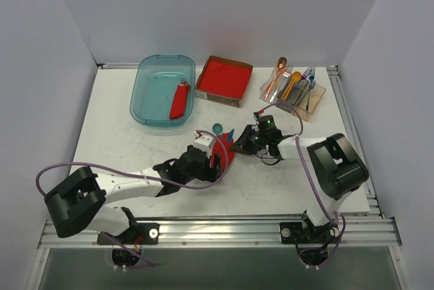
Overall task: Place the utensils on the paper napkin and roll it up
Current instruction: Roll the napkin at the center of the board.
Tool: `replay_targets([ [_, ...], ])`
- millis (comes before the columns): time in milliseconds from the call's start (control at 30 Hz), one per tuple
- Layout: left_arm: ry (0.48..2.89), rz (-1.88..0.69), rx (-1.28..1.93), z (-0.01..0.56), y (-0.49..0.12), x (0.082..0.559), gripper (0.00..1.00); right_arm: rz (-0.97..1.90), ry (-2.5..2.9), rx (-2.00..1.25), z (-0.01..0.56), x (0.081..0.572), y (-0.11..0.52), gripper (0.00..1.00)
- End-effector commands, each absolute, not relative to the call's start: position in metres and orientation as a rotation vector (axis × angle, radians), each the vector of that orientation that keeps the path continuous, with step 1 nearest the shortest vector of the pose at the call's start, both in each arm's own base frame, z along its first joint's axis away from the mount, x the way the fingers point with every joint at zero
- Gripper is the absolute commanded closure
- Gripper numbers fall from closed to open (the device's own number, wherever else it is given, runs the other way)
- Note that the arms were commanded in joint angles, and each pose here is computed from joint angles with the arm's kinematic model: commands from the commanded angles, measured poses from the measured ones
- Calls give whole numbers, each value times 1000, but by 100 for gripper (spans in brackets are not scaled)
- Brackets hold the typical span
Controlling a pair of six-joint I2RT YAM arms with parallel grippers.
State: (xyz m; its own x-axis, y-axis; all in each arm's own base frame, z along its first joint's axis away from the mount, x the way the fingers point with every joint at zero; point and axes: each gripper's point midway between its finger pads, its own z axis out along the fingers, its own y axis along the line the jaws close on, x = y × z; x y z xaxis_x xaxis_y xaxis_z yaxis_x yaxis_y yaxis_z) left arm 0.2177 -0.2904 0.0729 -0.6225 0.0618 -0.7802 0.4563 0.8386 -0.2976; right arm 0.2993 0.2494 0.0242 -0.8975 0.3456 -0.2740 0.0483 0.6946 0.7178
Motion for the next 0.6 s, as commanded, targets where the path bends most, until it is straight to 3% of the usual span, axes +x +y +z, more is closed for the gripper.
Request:
replay_targets([
  [0,2207,-549,376,64,-292,220,19,1068,2495,274,36,306,255,100],
  [200,2237,-488,355,51,-293,224,19,1055,2497,274,38,305,253,100],
  [433,2271,-417,297,40,-284,225,28,1051,2497,276,37,303,252,100],
  [567,2284,-408,283,37,-280,219,43,1042,2499,279,37,302,250,100],
])
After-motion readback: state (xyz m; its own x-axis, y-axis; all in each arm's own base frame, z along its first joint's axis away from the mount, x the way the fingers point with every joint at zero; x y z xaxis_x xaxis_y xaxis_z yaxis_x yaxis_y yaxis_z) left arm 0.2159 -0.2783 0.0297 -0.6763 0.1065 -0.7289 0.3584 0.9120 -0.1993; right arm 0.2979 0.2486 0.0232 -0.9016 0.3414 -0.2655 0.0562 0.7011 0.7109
